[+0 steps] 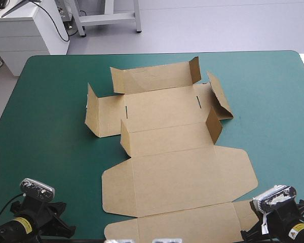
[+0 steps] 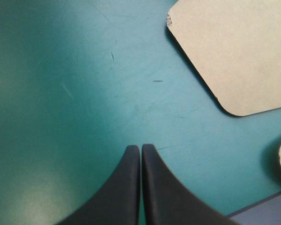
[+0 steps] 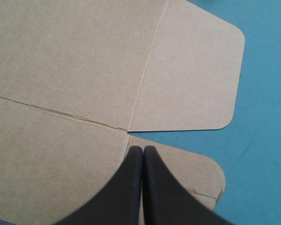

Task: Fold the box

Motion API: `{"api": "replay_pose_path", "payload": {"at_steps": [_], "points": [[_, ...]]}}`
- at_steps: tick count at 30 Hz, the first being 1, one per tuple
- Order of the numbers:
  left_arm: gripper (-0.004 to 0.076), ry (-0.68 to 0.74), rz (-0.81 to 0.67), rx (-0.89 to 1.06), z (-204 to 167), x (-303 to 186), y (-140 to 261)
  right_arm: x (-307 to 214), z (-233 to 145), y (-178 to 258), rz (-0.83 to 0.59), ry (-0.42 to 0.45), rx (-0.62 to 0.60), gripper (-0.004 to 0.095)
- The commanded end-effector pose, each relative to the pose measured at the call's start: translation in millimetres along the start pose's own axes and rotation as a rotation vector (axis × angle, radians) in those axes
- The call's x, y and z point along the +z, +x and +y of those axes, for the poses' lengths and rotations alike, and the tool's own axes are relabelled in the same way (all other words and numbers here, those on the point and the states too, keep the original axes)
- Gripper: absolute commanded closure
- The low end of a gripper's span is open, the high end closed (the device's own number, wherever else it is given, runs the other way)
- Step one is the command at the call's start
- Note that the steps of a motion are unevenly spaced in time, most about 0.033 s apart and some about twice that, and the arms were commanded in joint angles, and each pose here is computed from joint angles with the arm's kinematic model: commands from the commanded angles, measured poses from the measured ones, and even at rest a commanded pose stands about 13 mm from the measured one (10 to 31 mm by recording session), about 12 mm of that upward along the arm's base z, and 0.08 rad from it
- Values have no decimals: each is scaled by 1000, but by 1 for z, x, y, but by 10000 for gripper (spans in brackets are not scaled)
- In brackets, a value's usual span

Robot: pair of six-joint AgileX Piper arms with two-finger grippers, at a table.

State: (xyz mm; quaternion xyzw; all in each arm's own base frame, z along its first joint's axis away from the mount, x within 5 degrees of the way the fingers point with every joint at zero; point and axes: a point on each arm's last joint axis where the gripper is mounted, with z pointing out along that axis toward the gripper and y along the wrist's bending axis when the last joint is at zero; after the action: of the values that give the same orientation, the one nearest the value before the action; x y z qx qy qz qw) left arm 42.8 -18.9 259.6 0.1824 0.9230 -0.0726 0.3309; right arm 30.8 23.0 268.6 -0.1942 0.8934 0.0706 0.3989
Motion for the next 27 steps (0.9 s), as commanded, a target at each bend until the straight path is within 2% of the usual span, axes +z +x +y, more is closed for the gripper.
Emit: {"api": "replay_pose_path", "payload": {"at_steps": [1,23,27], "points": [[731,7,-63,1,-1,-5,-9,-4,-1,-10,-64,11,-1,924],[731,7,-63,1,-1,-5,-9,-4,-1,-11,-67,12,-1,924],[731,7,-63,1,-1,-5,-9,-14,-2,-24,-151,28,5,924]]}}
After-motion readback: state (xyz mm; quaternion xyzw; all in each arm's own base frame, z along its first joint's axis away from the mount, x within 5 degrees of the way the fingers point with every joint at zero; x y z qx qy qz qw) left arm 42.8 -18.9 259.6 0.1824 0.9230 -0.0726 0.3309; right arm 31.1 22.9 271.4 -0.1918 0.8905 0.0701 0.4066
